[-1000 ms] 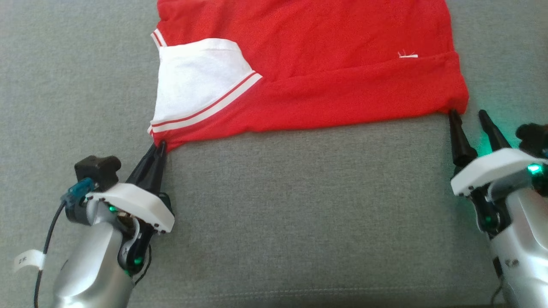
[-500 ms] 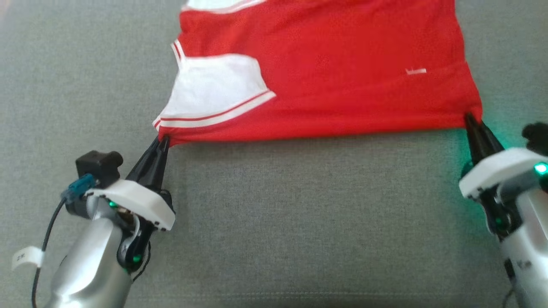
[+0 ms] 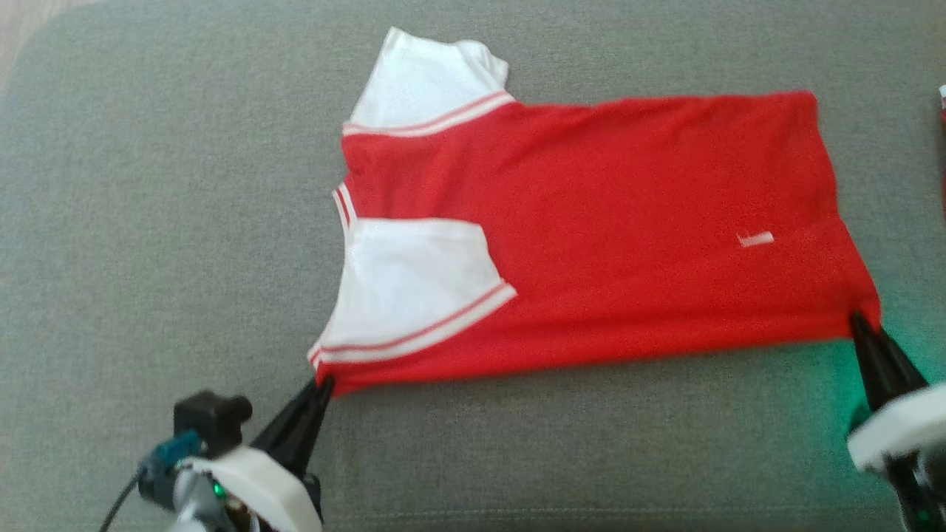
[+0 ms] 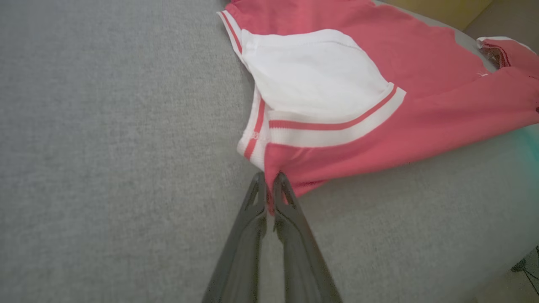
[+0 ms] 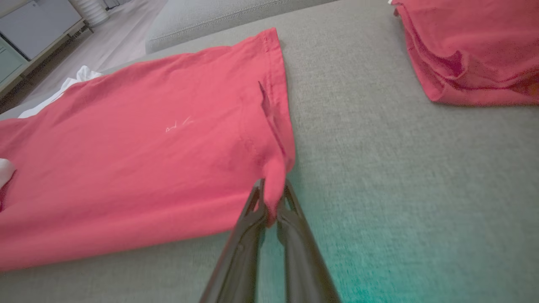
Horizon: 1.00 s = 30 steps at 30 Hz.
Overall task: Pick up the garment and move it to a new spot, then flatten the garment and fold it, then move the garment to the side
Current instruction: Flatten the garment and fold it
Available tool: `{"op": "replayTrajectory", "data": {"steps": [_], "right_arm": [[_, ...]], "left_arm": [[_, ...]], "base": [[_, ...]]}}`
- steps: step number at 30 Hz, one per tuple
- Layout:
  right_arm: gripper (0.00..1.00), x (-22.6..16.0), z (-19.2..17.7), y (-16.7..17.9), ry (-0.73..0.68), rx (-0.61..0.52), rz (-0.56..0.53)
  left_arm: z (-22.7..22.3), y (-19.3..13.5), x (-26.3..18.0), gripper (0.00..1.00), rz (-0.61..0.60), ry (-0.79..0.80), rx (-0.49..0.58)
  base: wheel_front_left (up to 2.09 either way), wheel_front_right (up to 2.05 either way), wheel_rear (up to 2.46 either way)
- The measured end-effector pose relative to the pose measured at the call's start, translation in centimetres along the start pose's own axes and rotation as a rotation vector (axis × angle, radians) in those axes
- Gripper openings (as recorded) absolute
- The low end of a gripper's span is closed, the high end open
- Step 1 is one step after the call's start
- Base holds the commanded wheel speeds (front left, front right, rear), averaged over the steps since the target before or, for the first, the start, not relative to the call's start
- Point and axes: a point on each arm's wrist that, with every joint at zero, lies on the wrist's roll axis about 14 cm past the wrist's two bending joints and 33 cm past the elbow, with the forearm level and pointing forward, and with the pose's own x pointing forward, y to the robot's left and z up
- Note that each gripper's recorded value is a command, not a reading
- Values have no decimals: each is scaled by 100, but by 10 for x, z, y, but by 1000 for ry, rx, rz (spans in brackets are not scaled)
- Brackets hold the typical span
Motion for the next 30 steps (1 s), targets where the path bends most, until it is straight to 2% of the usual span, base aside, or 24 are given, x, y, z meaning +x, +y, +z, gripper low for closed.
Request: {"op": "replayTrajectory", "data": {"steps": [8,9,10,11,12,13,17,20,23,26,30], "right_arm": [[0,-36,-17,-7,44,-14,-38],[7,-38,-17,-8,45,-13,-42],[59,-39,-16,-8,45,-13,-46],[100,-39,-15,-7,44,-15,-48],[100,-39,-13,-7,44,-13,-53],[100,-39,-12,-7,40,-10,-57],[100,-41,2,-3,-5,-12,-57],[100,-42,12,-5,-36,-19,-66],[100,-37,11,-3,-36,-24,-68],[100,-27,13,2,-43,-16,-60],[100,-13,19,9,-54,-24,-41]], "left_arm": [[-16,-6,-18,0,30,60,-24],[-16,-7,-18,0,28,65,-25],[-17,-7,-18,18,26,68,-25],[-18,-8,-18,44,23,77,-24],[-20,-9,-18,80,20,86,-24],[-21,-10,-19,100,18,92,-22],[-11,-12,-17,100,7,72,-7],[17,-18,-7,100,-34,8,28],[81,-19,23,100,-94,-99,144],[131,-22,54,100,-149,-135,243],[177,-14,97,100,-157,-131,284]], "base": [[0,0,0],[0,0,0],[0,0,0],[0,0,0],[0,0,0],[0,0,0],[0,0,0],[0,0,0],[0,0,0],[0,0,0],[0,0,0]]}}
